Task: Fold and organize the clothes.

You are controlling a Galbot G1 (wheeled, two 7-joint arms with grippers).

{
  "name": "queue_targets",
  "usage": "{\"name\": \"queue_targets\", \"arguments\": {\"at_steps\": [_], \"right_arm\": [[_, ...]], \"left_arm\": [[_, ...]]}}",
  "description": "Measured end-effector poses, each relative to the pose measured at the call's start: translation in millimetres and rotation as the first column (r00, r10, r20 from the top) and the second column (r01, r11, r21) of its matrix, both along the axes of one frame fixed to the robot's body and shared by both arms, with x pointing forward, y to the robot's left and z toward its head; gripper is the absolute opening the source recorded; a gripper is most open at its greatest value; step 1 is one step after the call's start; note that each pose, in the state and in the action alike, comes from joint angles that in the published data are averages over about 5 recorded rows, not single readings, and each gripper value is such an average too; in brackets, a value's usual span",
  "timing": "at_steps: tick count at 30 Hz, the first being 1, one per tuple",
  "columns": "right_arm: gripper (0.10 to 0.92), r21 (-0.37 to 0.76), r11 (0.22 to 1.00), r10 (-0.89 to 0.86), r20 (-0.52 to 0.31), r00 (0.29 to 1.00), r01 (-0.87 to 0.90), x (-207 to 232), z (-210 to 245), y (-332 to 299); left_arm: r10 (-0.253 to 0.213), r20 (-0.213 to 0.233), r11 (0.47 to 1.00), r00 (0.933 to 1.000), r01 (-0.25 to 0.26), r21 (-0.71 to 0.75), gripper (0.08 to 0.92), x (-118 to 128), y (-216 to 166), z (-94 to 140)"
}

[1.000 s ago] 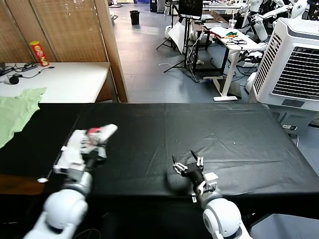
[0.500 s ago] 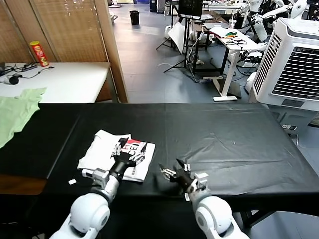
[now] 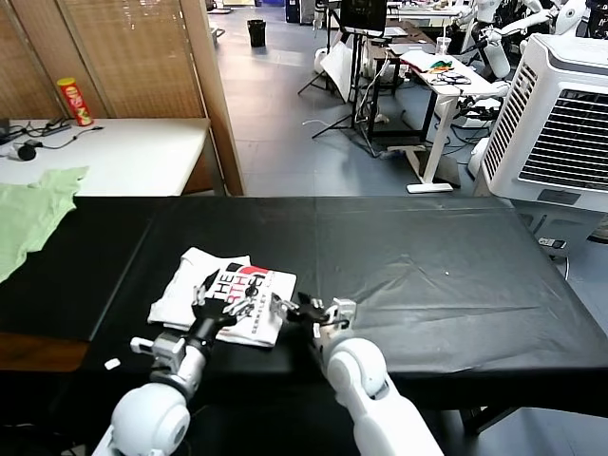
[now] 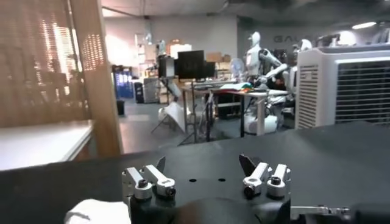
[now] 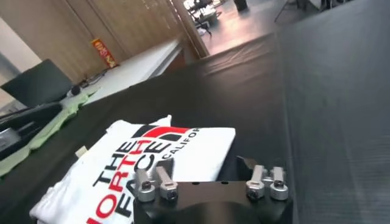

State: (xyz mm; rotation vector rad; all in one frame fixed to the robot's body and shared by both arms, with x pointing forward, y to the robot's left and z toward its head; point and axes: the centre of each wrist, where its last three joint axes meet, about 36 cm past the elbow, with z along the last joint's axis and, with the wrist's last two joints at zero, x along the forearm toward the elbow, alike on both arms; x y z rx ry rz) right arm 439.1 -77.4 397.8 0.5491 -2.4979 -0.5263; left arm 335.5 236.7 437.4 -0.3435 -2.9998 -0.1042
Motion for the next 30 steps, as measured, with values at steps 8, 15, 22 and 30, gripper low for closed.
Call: {"name": "queue_targets", "arguments": {"at_steps": [8, 15, 22, 30], "right_arm": [[0.290, -0.006, 1.000, 0.000, 0.003, 1.000, 0.000, 23, -4, -3], [0.123, -0.074, 0.997, -0.010, 0.055, 0.998, 0.014, 53, -4, -25], [0.177, -0.226, 0.974, 0.038, 0.136, 0.990, -0.006, 85, -1, -58], [0.607, -0.358, 0.928, -0.009, 0.262, 0.965, 0.106, 47, 10, -84]], "left_arm": [[0.037, -0.009, 0.999, 0.9993, -0.037, 0.009, 0.798, -8, 10, -4], [0.066, -0.007, 0.998, 0.9978, -0.065, 0.012, 0.798, -13, 17, -7], [0.108, -0.012, 0.994, 0.9941, -0.108, 0.017, 0.798, -17, 27, -17], [0.158, -0.013, 0.987, 0.9873, -0.158, 0.014, 0.798, -26, 40, -25]]}}
